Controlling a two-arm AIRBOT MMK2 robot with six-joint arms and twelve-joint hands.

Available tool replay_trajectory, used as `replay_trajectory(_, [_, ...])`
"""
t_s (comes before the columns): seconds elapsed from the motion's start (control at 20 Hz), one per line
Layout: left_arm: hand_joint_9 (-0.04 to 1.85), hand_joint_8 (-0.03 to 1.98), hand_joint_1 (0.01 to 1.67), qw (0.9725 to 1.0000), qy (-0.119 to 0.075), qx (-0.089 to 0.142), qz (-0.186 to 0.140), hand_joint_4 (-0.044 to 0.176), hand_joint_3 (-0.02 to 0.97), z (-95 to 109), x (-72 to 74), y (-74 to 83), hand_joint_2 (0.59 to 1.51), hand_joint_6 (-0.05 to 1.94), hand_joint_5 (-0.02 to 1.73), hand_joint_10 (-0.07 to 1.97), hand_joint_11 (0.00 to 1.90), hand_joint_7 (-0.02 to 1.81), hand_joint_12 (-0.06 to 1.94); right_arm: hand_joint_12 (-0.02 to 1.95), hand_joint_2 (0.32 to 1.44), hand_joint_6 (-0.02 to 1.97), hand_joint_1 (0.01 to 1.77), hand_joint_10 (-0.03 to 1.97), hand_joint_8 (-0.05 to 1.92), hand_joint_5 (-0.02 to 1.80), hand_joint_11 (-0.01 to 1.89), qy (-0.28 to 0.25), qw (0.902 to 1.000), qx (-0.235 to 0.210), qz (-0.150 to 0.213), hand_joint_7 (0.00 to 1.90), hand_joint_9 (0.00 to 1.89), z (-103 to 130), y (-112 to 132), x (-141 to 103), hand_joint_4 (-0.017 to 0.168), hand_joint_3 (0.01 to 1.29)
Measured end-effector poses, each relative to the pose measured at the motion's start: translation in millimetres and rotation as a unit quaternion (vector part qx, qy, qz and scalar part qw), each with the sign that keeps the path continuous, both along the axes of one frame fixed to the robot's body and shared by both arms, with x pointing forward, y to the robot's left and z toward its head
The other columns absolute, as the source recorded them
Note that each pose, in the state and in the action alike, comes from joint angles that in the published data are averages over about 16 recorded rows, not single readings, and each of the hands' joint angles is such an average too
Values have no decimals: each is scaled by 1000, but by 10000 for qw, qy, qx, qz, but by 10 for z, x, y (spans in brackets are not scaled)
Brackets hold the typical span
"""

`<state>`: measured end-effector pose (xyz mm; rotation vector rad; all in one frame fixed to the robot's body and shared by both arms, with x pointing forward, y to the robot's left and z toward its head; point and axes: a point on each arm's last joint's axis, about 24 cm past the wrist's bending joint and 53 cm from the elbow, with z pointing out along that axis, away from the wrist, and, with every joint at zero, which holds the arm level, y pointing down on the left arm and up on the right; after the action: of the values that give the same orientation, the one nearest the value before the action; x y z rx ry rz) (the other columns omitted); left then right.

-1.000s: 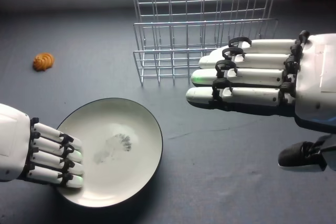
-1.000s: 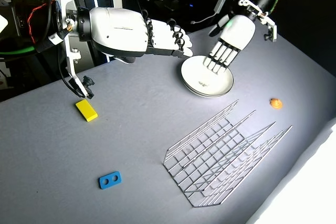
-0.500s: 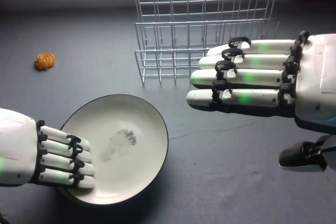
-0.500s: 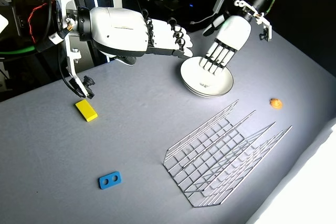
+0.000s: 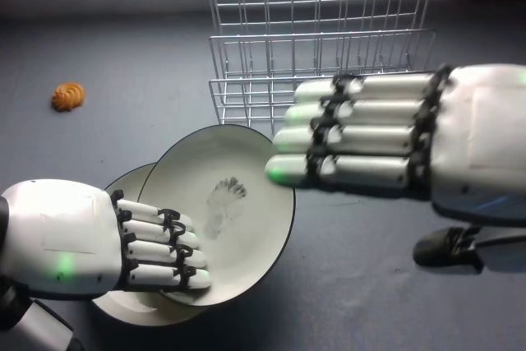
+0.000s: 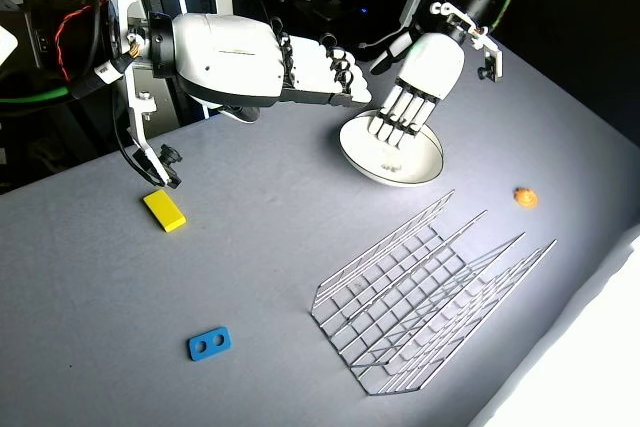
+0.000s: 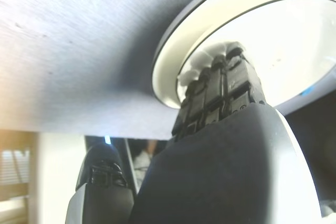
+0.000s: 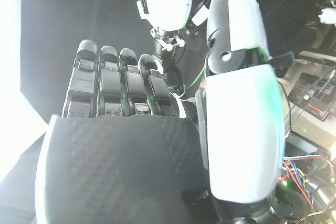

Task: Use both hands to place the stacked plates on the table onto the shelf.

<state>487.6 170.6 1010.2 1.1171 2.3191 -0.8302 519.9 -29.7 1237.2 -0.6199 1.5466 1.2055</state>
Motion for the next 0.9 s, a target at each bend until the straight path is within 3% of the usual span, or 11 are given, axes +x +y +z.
replay_trajectory(0.4, [10,-12,20,9991,100,-305,276,-5,4,42,-9,-233,1124,-20,-13,6,17,-4,-6,-12,943,19,1145,10,12,18,14,-423,9983,-382,98,22,22,-263,366,139,-2,22])
replay_trajectory(0.9, [18,-4,21,9982,137,-427,391,-5,4,65,9,-311,1126,-20,-11,6,17,0,-5,105,902,18,1185,9,12,75,21,-795,9945,-678,18,48,35,-554,835,453,-2,22])
